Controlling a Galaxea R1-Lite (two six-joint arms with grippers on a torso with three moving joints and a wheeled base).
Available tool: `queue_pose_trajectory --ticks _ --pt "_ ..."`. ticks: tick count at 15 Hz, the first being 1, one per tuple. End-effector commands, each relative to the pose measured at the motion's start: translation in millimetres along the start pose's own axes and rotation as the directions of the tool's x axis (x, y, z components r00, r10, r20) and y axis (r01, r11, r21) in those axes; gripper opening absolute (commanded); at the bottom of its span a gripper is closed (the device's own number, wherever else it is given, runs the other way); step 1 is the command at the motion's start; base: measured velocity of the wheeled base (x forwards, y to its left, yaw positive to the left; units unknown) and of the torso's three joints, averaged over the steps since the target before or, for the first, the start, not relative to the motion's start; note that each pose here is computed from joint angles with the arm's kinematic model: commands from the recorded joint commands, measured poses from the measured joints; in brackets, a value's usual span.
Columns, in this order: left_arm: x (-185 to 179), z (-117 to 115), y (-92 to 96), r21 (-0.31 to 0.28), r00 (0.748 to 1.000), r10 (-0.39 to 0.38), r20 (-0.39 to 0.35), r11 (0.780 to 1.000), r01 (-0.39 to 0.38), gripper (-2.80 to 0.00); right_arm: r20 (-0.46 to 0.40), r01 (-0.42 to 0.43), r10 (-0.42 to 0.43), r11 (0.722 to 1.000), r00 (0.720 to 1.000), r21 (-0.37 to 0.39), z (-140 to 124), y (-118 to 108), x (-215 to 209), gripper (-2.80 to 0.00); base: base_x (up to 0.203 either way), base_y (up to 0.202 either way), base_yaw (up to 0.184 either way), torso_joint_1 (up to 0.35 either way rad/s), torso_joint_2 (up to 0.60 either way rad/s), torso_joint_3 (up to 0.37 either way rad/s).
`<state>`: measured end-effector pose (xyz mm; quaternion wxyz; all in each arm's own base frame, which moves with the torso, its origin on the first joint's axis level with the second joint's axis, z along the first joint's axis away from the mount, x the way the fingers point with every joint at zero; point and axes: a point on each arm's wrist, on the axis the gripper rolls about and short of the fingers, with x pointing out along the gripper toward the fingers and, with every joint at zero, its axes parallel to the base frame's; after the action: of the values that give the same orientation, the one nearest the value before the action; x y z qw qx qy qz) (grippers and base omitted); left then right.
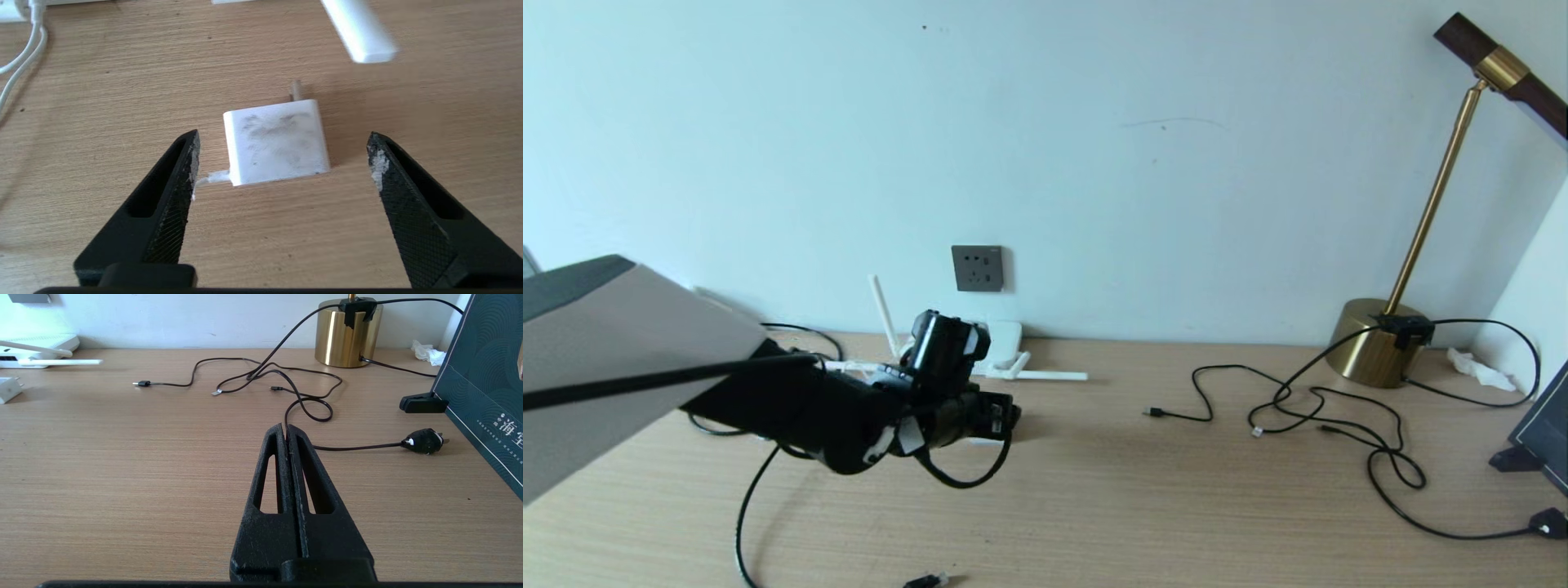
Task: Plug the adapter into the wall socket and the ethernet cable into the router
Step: Plug plug into socket
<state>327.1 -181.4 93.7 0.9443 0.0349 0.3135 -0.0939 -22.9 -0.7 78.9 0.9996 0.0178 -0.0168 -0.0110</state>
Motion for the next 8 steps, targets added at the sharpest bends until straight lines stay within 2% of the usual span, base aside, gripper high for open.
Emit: queue_pose_trajectory --ticks 1,6,8 --pt "2 -15 2.1 -0.026 0.997 -0.005 0.074 1.000 0.006 0.00 -0.009 0.001 -0.001 1.000 1.000 0.000 -3 0 1 -2.80 0.000 0.000 0.000 0.000 0.00 0.000" --pt "17 -27 -3.9 -0.077 0.971 0.052 0.233 0.996 -0.035 0.00 -0.009 0.001 -0.001 1.000 1.000 0.000 -3 0 1 -2.80 0.000 0.000 0.000 0.000 0.00 0.000" --pt "22 -37 -9.7 -0.076 0.966 0.063 0.251 0.996 -0.046 0.00 -0.009 0.000 0.000 1.000 1.000 0.000 -3 0 1 -2.80 0.000 0.000 0.000 0.000 0.00 0.000"
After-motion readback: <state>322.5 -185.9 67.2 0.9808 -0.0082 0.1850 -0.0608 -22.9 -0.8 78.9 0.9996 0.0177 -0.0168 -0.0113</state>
